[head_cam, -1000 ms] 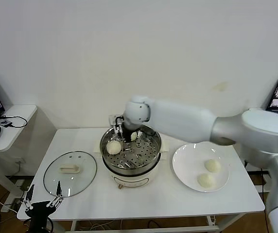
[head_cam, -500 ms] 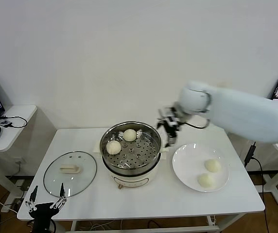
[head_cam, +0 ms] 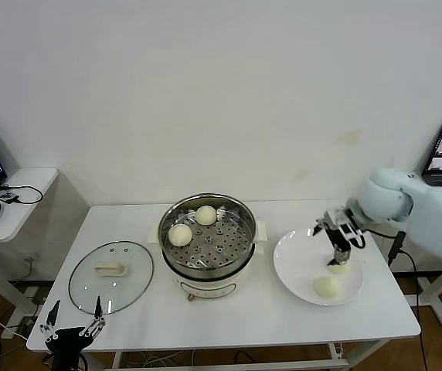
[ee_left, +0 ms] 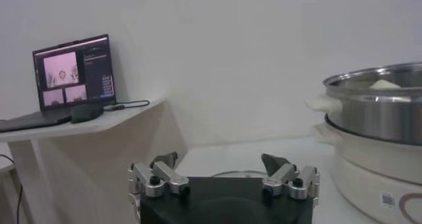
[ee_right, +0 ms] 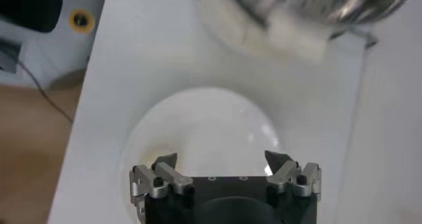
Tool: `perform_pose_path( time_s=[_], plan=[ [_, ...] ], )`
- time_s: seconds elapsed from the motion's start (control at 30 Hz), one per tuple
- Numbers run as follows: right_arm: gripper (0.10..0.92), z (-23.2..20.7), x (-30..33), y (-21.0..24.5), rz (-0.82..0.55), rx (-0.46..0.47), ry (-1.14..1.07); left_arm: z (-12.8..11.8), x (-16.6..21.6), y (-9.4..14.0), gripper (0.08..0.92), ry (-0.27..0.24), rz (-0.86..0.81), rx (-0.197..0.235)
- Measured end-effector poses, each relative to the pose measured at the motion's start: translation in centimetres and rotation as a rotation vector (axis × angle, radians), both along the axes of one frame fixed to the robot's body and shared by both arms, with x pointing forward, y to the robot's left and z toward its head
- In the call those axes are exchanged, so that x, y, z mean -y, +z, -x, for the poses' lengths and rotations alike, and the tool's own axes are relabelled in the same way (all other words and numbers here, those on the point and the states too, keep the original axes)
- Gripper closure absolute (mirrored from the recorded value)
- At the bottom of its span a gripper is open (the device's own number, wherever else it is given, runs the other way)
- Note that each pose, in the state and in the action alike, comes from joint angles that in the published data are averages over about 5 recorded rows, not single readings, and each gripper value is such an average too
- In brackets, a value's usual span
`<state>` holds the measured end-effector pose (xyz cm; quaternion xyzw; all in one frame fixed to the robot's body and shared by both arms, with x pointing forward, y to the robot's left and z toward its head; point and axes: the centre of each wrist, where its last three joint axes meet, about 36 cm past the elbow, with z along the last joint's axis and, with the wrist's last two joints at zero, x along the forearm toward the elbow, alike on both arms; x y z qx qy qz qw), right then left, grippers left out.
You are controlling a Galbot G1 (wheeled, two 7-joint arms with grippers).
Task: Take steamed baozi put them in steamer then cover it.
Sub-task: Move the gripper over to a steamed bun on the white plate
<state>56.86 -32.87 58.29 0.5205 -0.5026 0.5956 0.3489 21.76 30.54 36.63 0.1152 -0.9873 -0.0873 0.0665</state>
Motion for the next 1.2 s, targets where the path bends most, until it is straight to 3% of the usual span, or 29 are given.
perform_pose_path(
  time_s=[0.47,0.97,1.2],
  plan=[
    [0.2,1.5,3.3,-8.1,0.047,-0.054,-0.053,0.2,-0.7,-0.2,0.177,0.019,-0.014,-0.01],
    [0.202,1.0,2.6,-11.8,0.035,-0.067,-0.082,0.0,-1.0,-0.3,0.177,0.025,-0.017,-0.01],
    [0.298,0.7,2.2,-12.3,0.027,-0.068,-0.093,0.0,-1.0,-0.3,0.177,0.026,-0.017,-0.009]
  ],
)
